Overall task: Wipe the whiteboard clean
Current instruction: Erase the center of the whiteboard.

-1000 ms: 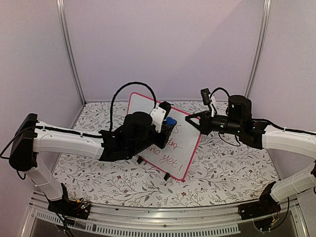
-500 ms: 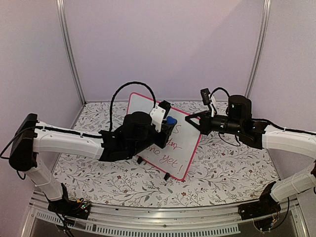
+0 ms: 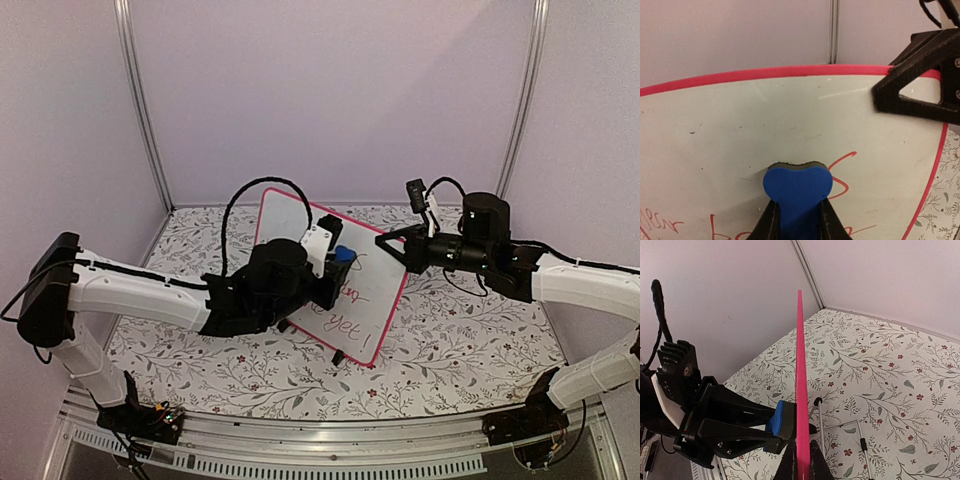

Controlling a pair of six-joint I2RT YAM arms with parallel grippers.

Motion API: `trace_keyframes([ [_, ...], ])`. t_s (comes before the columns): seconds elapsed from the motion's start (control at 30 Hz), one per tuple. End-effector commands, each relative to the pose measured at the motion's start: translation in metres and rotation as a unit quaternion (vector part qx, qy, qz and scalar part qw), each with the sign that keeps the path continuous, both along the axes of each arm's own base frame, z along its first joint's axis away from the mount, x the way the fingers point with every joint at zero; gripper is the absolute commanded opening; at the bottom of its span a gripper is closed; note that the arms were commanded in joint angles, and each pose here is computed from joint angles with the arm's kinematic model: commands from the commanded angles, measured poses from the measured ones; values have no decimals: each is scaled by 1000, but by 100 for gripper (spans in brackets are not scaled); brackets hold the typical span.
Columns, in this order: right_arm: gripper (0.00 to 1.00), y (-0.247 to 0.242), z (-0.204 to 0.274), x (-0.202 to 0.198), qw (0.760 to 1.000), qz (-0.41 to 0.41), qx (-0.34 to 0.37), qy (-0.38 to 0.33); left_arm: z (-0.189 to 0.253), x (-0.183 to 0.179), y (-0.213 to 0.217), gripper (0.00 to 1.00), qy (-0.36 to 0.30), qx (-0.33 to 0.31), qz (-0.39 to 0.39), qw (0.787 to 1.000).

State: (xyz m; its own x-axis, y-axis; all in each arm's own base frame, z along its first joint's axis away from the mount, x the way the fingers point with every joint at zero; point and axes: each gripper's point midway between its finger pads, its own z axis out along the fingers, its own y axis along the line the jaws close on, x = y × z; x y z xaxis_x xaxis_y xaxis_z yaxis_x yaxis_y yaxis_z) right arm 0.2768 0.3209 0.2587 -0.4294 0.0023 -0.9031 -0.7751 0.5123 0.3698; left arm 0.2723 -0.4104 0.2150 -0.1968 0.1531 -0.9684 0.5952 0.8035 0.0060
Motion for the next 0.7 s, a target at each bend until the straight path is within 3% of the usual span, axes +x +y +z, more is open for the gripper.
trace_keyframes([
  [0.0, 0, 10, -46, -38, 994, 75, -60, 51, -28, -12, 7, 16, 21, 25, -1, 999],
  [0.67, 0, 12, -50, -38, 993, 78, -63, 56, -43, -24, 9, 16, 28, 28, -9, 999],
])
